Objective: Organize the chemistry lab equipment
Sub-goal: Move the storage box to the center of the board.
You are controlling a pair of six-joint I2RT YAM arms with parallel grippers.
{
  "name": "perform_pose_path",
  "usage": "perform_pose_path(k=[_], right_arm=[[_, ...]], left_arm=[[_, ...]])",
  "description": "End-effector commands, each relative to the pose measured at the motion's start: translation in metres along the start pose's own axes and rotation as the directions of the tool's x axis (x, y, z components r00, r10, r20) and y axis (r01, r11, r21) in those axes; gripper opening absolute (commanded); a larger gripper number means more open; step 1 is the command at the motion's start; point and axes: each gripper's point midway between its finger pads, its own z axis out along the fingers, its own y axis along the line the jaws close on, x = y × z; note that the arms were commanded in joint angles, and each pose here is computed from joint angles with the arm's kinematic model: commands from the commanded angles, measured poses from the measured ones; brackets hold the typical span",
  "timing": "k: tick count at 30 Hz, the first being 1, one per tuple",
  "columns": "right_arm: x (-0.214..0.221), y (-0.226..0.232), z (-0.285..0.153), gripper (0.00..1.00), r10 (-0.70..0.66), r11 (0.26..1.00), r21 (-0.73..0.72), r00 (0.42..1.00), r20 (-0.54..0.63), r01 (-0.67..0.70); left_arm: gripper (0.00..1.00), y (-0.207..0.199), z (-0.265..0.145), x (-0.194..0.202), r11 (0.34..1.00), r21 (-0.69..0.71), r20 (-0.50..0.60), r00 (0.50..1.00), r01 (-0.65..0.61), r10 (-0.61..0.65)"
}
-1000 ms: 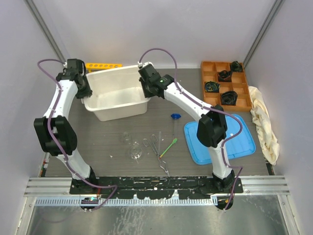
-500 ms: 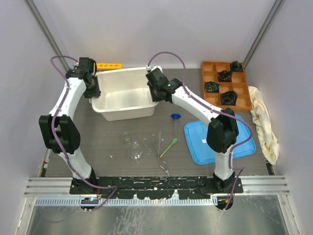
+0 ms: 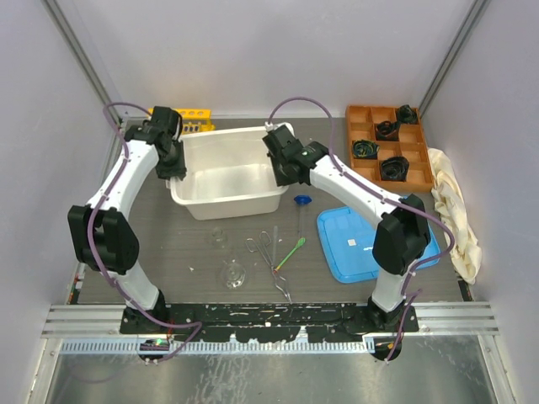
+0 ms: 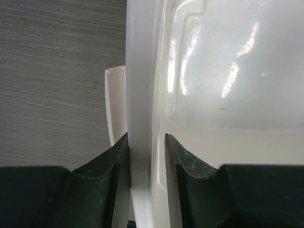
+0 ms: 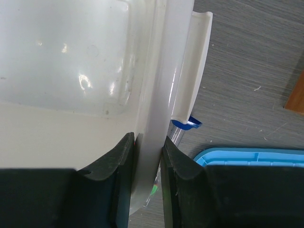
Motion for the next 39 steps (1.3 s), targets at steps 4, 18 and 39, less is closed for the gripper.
perform_pose_path(k=[4, 18, 39], right_arm=[[-0.005, 0.087, -0.045, 0.01, -0.077, 0.930, -0.354, 0.993, 0.086, 0.103], [-0.007, 0.064, -0.046, 0.48, -0.073, 0.963, -0.249, 0.990, 0.117, 0.101], [-0.069, 0.049, -0.103, 0.62, 0.026, 0.970, -0.235, 0.938, 0.347, 0.060]], left_arm=[[0.32, -0.099, -0.032, 0.019, 0.926, 0.377, -0.020, 0.999, -0.025, 0.036], [0.54, -0.100, -0.042, -0.005, 0.933, 0.355, 0.089, 0.996, -0.052, 0.022], [0.73, -0.082, -0.092, -0.053, 0.943, 0.327, 0.400, 0.913, -0.067, -0.074]])
